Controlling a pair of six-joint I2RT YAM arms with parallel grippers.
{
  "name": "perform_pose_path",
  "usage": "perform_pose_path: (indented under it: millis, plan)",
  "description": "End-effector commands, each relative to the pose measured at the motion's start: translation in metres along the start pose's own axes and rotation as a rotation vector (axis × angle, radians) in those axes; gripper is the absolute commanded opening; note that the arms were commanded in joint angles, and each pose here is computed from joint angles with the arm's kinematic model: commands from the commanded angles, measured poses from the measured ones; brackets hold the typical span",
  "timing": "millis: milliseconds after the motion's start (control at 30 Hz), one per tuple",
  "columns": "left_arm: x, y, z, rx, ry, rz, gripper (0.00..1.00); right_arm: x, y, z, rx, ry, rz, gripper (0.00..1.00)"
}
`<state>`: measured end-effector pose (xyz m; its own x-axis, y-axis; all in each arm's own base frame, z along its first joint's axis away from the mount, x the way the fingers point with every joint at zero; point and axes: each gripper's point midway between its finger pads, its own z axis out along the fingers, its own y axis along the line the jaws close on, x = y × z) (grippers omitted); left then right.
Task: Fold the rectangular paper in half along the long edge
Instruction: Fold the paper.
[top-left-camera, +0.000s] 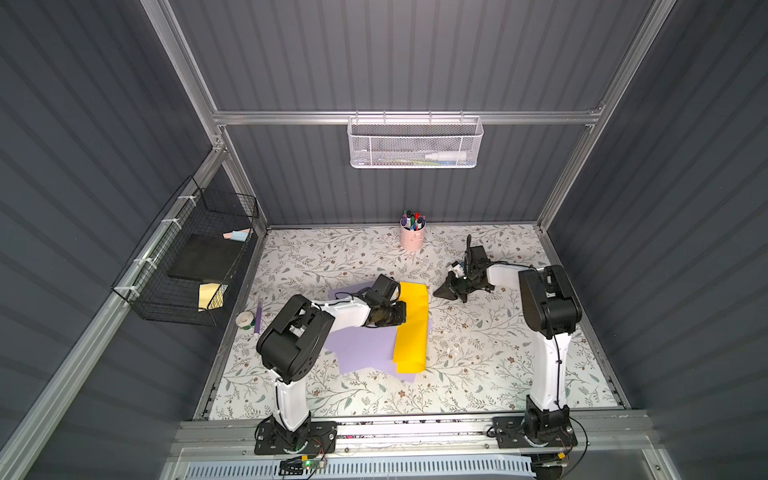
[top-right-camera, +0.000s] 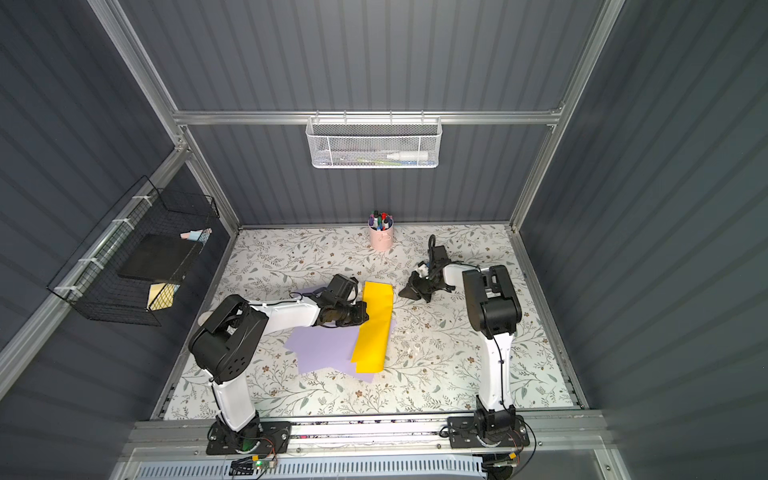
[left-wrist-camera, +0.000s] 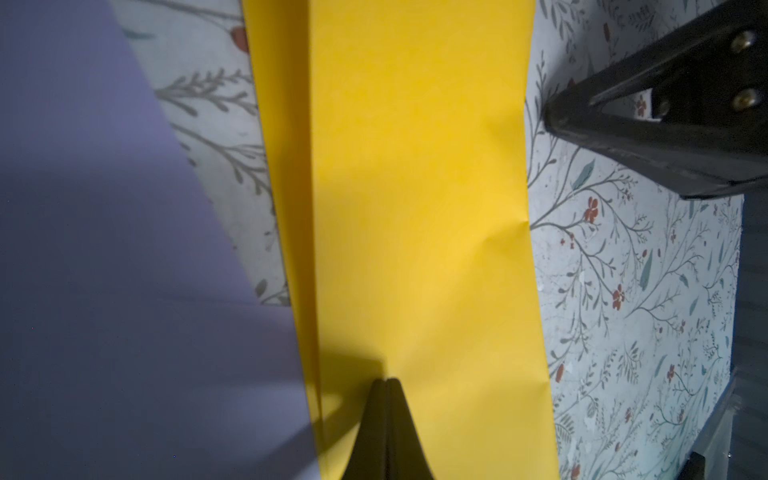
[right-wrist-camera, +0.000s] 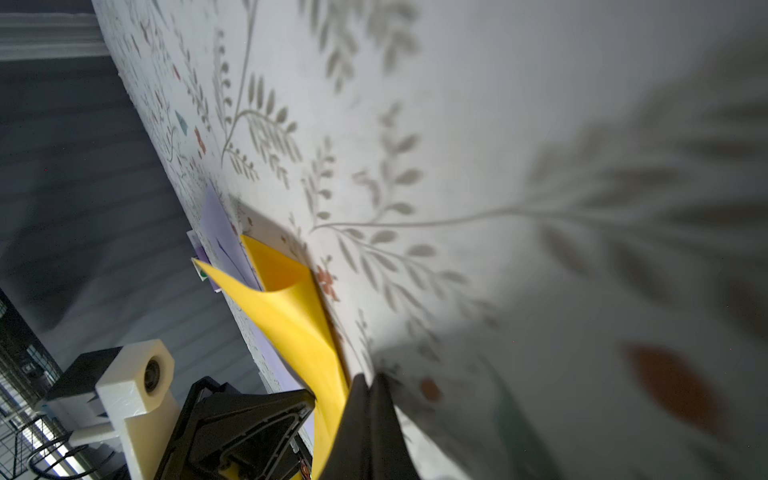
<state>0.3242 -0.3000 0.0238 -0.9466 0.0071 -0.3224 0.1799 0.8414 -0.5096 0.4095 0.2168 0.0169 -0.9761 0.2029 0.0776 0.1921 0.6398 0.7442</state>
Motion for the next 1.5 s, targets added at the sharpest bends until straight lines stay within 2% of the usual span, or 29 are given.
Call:
perform_pose_path:
  millis: [0,133,333,567,733,867,1000,1100,1267,1467]
  plan:
    - [0.043,0.036,0.003,-0.131,0.138,-0.032,0.0,0.002,0.017,-0.008,-0.003,-0.023,-0.037,0.0]
    - [0.044,0.036,0.003,-0.13,0.139,-0.033,0.0,0.013,0.049,-0.002,-0.063,0.006,-0.1,0.0]
    - [0.044,0.036,0.004,-0.129,0.138,-0.033,0.0,0.022,0.054,0.035,0.005,0.053,-0.104,0.0]
    - [0.044,0.036,0.004,-0.129,0.139,-0.033,0.0,0.003,0.04,0.05,0.035,0.005,0.01,0.0]
    - [0.045,0.036,0.002,-0.13,0.141,-0.03,0.0,-0.004,0.012,0.047,0.093,-0.013,0.073,0.0]
    - [0.046,0.037,0.001,-0.133,0.143,-0.029,0.0,-0.016,-0.015,0.03,0.021,-0.058,0.164,0.0]
    - [0.047,0.037,0.0,-0.135,0.142,-0.029,0.0,-0.02,-0.033,0.008,0.026,-0.099,0.2,0.0]
    - [0.047,0.038,-0.001,-0.138,0.142,-0.028,0.0,-0.021,-0.026,-0.005,0.025,-0.118,0.177,0.0]
    - [0.047,0.038,0.0,-0.137,0.142,-0.027,0.0,-0.005,0.017,-0.014,-0.052,-0.123,0.088,0.0]
    - [0.048,0.039,0.003,-0.141,0.148,-0.03,0.0,0.033,0.045,0.012,-0.06,-0.031,0.005,0.0]
